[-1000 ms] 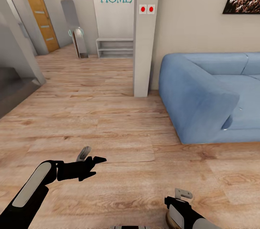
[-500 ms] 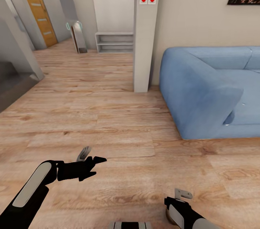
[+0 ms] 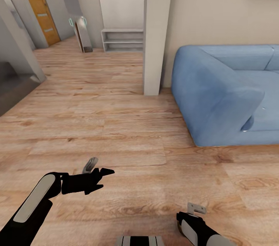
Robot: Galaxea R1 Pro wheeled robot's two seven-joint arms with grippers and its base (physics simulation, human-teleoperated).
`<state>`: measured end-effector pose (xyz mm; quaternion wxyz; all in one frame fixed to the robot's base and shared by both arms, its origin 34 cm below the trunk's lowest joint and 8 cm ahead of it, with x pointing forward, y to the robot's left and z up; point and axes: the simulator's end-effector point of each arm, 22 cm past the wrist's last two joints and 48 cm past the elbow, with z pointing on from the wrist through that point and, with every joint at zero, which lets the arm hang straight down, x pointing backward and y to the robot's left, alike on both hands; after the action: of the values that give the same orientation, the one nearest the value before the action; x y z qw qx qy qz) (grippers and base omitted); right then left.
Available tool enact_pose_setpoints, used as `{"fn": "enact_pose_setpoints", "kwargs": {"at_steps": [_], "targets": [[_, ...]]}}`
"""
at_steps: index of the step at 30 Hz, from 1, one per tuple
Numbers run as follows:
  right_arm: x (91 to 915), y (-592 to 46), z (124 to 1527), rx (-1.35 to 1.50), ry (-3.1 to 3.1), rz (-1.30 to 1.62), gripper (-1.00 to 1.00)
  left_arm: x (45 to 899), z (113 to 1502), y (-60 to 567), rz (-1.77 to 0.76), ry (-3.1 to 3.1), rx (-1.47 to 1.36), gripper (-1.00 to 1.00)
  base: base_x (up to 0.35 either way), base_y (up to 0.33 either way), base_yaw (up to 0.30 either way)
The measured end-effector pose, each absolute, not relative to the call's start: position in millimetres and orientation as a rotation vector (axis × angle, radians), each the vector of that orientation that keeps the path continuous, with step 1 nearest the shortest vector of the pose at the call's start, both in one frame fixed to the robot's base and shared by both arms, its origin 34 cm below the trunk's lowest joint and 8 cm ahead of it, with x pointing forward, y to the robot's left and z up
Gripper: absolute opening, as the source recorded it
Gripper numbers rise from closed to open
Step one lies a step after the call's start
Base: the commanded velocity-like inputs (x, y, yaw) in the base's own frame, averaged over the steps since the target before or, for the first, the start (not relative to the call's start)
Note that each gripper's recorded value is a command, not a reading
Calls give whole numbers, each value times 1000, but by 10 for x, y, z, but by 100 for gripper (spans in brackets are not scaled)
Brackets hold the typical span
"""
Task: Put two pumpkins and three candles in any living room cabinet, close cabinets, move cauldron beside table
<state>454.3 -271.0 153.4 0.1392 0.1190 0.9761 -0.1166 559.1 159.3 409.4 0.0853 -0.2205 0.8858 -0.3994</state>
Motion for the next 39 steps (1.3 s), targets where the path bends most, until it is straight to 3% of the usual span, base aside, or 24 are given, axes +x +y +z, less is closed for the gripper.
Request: {"fn": "enact_pose_setpoints", "kwargs": {"at_steps": [39], "targets": [[4163,-2716,1146,337,2919,-368,100,5468,3587,1579,-1191,2723,-738,100,0,0,0]]}}
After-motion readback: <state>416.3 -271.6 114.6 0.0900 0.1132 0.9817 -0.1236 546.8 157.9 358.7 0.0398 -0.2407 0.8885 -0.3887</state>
